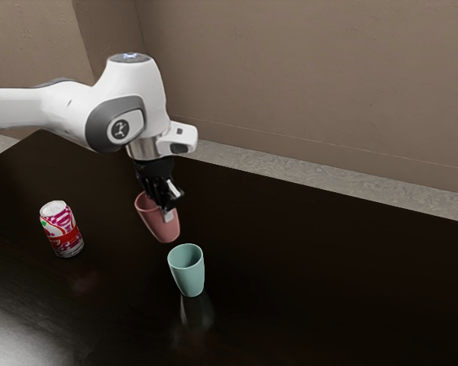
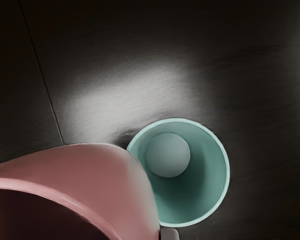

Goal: Place the left cup onto the right cup

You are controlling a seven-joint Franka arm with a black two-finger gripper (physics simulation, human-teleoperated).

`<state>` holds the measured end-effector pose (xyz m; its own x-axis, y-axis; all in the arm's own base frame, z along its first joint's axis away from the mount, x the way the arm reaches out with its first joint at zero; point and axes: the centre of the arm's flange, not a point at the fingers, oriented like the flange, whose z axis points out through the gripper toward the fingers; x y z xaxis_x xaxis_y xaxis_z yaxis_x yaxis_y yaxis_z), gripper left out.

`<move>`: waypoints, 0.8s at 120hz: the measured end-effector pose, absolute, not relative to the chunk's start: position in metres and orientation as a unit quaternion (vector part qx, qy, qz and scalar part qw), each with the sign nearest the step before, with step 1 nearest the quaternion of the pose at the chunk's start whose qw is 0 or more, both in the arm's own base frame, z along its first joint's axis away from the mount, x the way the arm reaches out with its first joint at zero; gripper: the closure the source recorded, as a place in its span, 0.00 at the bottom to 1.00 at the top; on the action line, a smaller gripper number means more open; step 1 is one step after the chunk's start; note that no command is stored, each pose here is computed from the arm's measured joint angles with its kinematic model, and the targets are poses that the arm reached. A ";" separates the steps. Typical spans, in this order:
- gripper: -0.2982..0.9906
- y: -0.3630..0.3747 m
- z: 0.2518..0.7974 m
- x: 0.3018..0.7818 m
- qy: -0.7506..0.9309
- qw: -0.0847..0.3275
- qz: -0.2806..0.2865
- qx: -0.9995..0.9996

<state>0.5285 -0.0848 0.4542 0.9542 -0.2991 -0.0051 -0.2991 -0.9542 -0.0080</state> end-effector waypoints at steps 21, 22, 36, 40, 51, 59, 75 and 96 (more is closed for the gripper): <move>0.84 -0.103 0.451 0.523 0.167 0.005 0.004 -0.986; 0.84 -0.103 0.450 0.523 0.167 0.005 0.005 -0.986; 0.84 -0.103 0.447 0.521 0.166 0.005 0.008 -0.986; 0.84 -0.102 0.446 0.521 0.166 0.005 0.008 -0.986; 0.84 -0.105 0.447 0.521 0.167 0.005 0.007 -0.986; 0.84 -0.108 0.447 0.520 0.170 0.005 0.007 -0.985; 0.84 -0.117 0.447 0.518 0.177 0.005 0.007 -0.984; 0.84 -0.122 0.447 0.516 0.180 0.005 0.007 -0.984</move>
<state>0.5159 -0.1216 0.4470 0.9348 -0.3549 -0.0151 -0.3551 -0.9348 -0.0083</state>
